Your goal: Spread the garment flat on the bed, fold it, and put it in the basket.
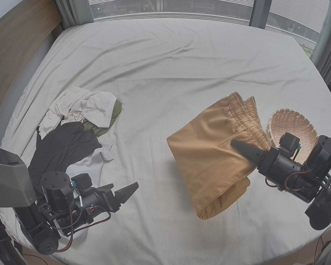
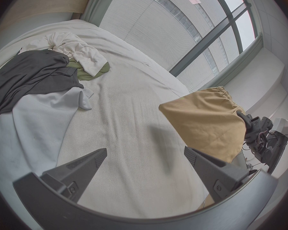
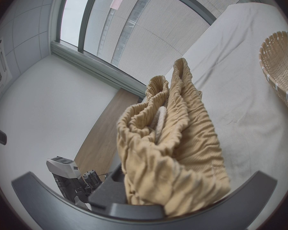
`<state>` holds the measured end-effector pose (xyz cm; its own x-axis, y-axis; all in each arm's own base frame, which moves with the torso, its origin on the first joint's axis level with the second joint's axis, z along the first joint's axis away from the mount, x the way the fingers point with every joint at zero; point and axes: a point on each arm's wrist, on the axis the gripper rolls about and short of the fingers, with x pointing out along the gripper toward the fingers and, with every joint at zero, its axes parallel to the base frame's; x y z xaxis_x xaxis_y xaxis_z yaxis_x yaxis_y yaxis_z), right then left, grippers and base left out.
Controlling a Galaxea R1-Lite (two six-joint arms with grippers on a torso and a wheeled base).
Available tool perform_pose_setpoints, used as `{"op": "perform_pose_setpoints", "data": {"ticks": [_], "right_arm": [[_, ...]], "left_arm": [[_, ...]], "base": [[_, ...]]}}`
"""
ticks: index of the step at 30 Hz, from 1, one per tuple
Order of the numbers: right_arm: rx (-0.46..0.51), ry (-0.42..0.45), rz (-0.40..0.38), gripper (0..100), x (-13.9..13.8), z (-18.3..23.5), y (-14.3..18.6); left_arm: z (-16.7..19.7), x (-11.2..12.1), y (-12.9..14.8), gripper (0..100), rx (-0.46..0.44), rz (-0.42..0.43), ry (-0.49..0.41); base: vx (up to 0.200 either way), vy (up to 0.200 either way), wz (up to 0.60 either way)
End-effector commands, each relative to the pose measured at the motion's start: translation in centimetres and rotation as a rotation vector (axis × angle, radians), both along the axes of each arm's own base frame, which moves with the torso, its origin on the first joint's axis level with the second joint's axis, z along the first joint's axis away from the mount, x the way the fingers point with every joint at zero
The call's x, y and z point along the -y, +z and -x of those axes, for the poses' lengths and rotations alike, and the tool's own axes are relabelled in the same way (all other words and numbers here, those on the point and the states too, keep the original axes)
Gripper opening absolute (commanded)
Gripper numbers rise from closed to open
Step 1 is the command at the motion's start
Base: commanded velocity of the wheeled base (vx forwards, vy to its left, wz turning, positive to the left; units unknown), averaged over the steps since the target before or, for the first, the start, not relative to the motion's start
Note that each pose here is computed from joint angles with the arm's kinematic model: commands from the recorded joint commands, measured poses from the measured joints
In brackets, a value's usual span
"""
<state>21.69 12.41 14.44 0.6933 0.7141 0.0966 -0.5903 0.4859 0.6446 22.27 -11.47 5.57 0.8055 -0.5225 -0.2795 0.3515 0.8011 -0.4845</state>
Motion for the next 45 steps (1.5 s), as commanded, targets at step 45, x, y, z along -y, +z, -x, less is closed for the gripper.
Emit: {"op": "perform_pose_setpoints", "data": {"ticks": [45], "right_arm": [[0.243, -0.74, 0.356, 0, 17.1, -4.6, 1.7]], "left_arm": [[0.0, 0.0, -0.1, 100, -0.002, 0.0, 0.001]], "base": [[0.0, 0.0, 0.0]]}}
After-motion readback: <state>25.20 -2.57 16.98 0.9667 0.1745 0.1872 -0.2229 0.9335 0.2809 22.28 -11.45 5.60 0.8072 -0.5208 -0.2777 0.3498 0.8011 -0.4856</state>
